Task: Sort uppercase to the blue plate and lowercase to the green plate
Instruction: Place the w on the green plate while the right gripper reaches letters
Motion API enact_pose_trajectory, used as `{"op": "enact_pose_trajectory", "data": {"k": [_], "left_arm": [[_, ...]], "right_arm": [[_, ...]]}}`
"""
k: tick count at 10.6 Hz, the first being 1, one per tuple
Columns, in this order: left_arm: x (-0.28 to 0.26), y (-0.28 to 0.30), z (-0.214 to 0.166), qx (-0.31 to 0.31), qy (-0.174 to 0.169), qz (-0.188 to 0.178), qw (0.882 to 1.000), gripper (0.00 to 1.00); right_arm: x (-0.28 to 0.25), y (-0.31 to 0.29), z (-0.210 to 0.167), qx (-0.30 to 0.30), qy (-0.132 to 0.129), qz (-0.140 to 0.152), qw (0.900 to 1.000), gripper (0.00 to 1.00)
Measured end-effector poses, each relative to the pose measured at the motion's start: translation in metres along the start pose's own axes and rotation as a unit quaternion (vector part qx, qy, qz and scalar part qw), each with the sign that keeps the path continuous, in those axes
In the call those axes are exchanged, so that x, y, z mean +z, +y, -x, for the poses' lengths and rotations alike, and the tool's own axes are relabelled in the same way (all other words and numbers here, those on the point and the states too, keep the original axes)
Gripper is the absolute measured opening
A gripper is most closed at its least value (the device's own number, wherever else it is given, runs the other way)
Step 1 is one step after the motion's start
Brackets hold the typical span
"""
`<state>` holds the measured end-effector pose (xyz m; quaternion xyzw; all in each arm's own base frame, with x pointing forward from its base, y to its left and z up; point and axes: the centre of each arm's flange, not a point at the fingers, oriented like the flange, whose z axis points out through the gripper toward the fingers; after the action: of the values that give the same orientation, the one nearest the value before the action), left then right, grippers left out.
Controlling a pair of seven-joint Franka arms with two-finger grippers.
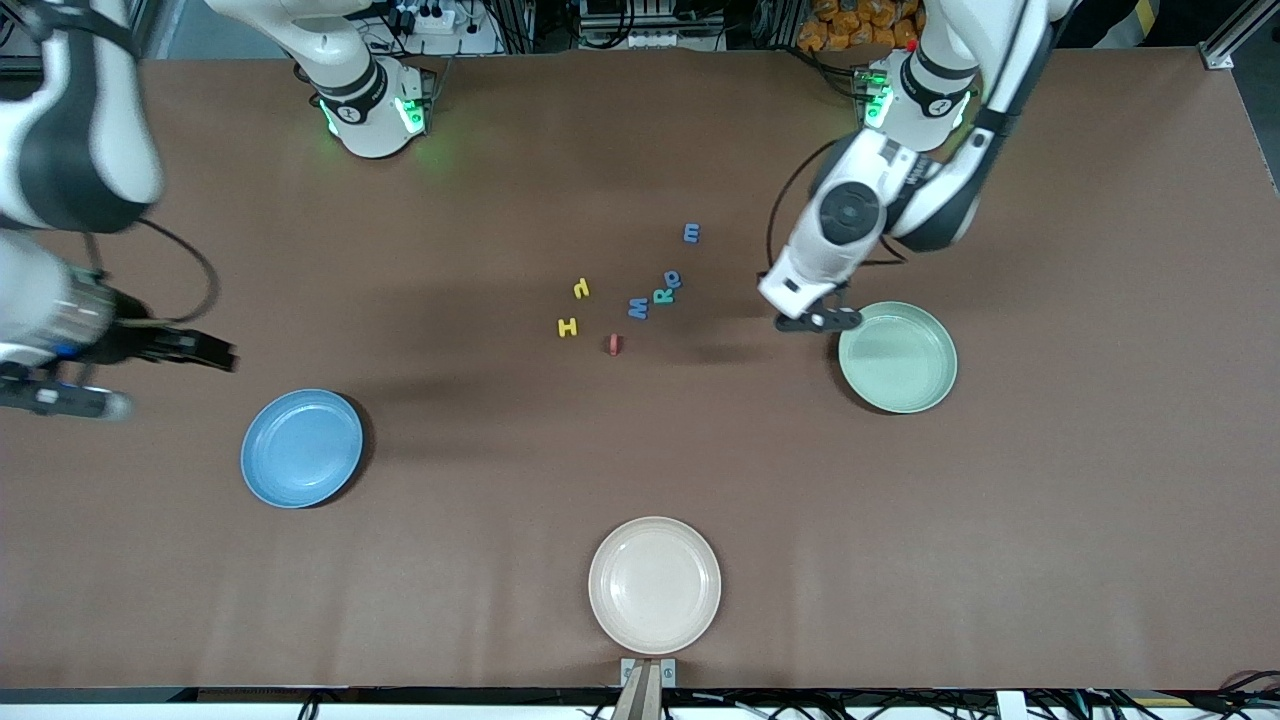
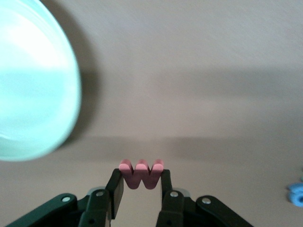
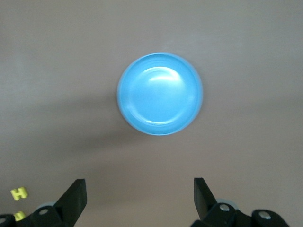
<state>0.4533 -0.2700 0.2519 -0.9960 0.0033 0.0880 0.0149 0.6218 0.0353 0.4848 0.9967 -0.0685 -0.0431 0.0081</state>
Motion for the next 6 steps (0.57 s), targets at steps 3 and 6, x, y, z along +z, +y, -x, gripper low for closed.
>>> {"op": "enact_pose_trajectory", "data": {"k": [3,6], "left_arm": [[0.002,-0.063,-0.027,0.038,-0.007,-0.011,0.999,0.36],[0.014,-0.094,-0.037,0.056,-0.011,-0.027,0.998,0.36]], "right_arm": [[0.030,-0.101,0.018,-0.010,-0.015,0.005,1.000,1.00],[0.057,-0.183,0.049,0.007,-0.003,-0.012,1.000,1.00]]}}
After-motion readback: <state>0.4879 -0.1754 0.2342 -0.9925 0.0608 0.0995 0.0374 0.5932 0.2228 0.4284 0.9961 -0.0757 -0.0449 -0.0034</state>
